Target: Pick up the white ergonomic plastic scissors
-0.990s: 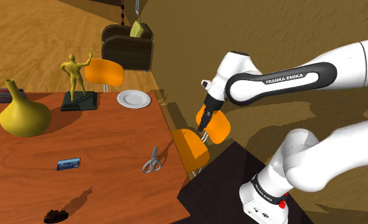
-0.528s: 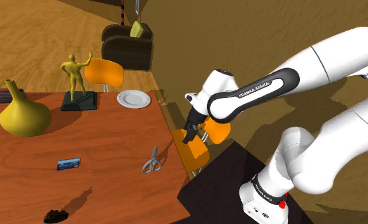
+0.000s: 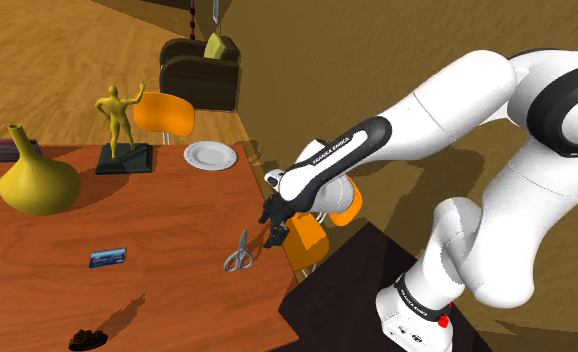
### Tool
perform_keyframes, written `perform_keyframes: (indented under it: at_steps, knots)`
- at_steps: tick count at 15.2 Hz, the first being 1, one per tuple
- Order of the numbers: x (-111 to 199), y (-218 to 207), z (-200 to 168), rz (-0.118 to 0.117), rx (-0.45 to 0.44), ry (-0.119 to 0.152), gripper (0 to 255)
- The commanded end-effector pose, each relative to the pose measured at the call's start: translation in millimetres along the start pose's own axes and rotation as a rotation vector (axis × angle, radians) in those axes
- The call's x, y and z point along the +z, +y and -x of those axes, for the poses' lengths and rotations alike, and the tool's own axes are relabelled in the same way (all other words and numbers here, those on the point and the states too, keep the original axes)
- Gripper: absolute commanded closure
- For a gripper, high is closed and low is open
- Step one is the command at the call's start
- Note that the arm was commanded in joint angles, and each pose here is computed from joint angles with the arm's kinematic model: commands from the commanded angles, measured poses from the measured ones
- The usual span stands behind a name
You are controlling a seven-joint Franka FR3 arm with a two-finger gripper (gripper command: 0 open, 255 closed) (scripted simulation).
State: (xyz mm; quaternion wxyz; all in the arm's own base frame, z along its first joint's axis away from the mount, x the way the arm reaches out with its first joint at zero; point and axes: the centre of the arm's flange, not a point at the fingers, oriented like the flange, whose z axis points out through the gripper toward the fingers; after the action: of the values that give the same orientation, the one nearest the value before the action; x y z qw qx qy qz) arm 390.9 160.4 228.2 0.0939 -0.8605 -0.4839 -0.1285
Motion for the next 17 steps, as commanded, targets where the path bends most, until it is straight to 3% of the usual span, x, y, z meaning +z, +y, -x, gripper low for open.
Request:
perform_keyframes:
  at_steps: [1, 4, 13, 14, 17]
  knots:
    - [25, -1, -7, -0.007, -0.076, 0.03, 0]
    - [50, -8, -18, -0.016, -0.16, 0.061, 0]
    - [88, -6, -5, -0.016, -0.16, 0.061, 0]
    - [88, -7, -6, -0.016, -0.16, 0.061, 255]
    - [87, -6, -5, -0.016, -0.16, 0.061, 255]
